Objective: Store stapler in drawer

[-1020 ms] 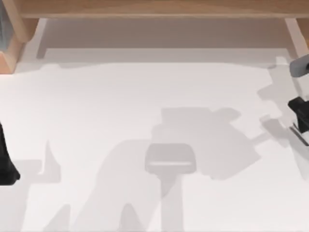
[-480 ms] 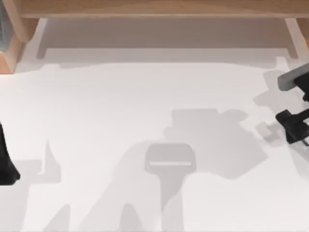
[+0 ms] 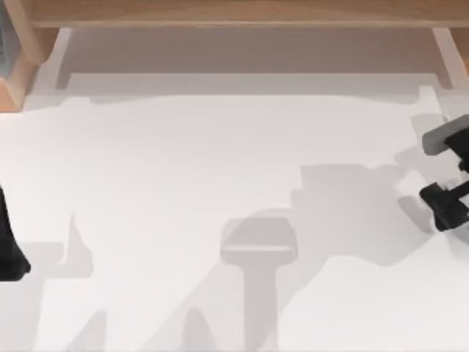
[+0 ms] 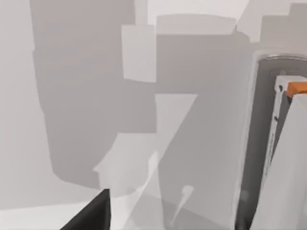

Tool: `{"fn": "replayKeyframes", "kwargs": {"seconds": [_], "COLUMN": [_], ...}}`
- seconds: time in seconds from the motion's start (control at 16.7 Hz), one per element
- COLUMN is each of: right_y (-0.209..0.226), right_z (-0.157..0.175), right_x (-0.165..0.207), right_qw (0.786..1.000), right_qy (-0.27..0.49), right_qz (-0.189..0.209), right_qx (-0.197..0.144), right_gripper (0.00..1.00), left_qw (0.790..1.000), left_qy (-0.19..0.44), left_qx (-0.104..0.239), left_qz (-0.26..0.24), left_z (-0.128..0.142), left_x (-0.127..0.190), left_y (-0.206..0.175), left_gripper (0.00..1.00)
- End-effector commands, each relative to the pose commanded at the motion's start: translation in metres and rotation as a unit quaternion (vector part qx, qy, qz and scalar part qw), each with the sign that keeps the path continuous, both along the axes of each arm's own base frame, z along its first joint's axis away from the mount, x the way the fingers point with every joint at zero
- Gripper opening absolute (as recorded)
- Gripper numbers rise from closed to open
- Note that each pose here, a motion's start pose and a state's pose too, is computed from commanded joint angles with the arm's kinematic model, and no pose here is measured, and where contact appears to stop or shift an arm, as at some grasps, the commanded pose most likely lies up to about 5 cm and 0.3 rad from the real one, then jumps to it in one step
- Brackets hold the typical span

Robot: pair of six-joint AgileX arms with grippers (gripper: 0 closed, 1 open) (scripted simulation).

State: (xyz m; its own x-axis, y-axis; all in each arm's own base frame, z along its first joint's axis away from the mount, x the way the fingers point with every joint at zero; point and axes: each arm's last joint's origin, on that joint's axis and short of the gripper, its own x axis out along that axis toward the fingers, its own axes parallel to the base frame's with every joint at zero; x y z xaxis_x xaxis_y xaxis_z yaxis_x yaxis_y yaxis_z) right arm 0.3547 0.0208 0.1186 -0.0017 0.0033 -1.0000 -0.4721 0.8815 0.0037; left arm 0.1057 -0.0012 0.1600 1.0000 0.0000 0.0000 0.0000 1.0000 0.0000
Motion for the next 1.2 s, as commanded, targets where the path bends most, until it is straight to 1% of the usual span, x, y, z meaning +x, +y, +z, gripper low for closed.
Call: {"fn": "replayKeyframes", "kwargs": {"seconds": [0.06,0.84,0.9,1.2], "right_y": [0.0,0.0,0.0,0.0], "right_z": [0.0,0.0,0.0,0.0], "right_x": [0.0,0.0,0.0,0.0], "right_qw": [1.0,1.0,1.0,1.0], "right_qy": [0.0,0.0,0.0,0.0], "right_qz": [0.0,0.0,0.0,0.0], "right_qx": [0.0,0.0,0.0,0.0], "right_gripper": [1.0,0.02,0.0,0.0], "left_qw": [1.0,1.0,1.0,1.0], "left_qy": [0.0,0.0,0.0,0.0], "left_qx": [0.0,0.0,0.0,0.0], "left_qz": [0.0,0.0,0.0,0.0], "left_z": [0.0,0.0,0.0,0.0], "left_x": [0.0,0.0,0.0,0.0], "left_y": [0.0,0.0,0.0,0.0], "left_gripper": [1.0,1.0,1.0,1.0]}}
